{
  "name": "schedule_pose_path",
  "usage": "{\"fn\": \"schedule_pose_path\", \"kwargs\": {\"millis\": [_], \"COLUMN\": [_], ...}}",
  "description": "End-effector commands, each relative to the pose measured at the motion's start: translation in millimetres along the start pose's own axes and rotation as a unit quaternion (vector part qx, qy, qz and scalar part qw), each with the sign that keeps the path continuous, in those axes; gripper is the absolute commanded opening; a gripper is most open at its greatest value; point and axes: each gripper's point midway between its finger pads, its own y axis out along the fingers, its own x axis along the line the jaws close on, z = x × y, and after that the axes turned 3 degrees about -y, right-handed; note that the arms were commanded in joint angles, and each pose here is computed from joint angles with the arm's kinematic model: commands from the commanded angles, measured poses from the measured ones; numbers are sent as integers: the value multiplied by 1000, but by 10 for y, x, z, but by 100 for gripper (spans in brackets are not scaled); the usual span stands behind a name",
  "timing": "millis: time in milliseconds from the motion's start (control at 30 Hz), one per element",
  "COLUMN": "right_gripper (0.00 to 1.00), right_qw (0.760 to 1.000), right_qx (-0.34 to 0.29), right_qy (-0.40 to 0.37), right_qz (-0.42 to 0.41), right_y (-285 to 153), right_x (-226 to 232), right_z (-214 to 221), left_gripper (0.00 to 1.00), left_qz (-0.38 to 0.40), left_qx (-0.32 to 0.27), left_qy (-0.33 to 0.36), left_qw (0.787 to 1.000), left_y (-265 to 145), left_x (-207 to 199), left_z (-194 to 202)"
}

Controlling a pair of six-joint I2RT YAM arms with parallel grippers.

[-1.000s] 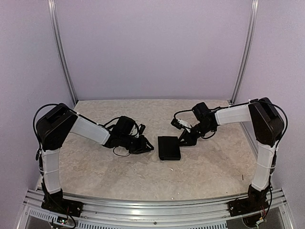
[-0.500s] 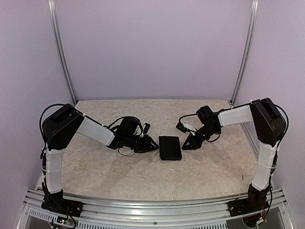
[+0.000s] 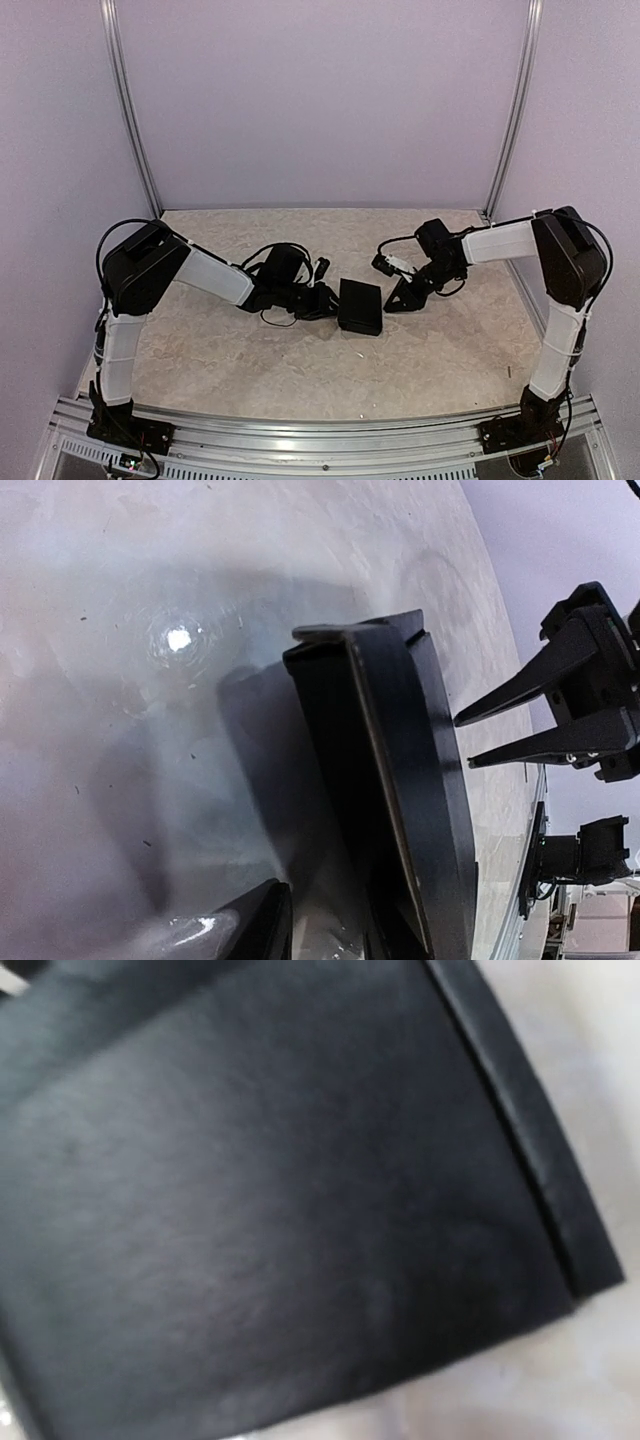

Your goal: Fold the paper box

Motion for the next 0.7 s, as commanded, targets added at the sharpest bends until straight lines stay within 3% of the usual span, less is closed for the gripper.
{"fn": "schedule_pose_path", "kwargs": {"millis": [0, 267, 667], "right_gripper": [20, 20, 19], "right_qw": [999, 1000, 1000], "right_qx": [-26, -14, 13], "right_qy": [-19, -14, -3], "right_qz": [11, -6, 9], "right_y": [-208, 16, 66], "right_x": [65, 31, -42], "right_z": [-148, -161, 55], "left_gripper": [25, 25, 25], "left_qz": [-55, -38, 63], "left_qx": [44, 44, 31], "left_qy": [-29, -26, 34], "left_qw": [997, 998, 997], "left_y": [16, 31, 6], "left_x": [380, 315, -263], "left_z": [332, 328, 186]}}
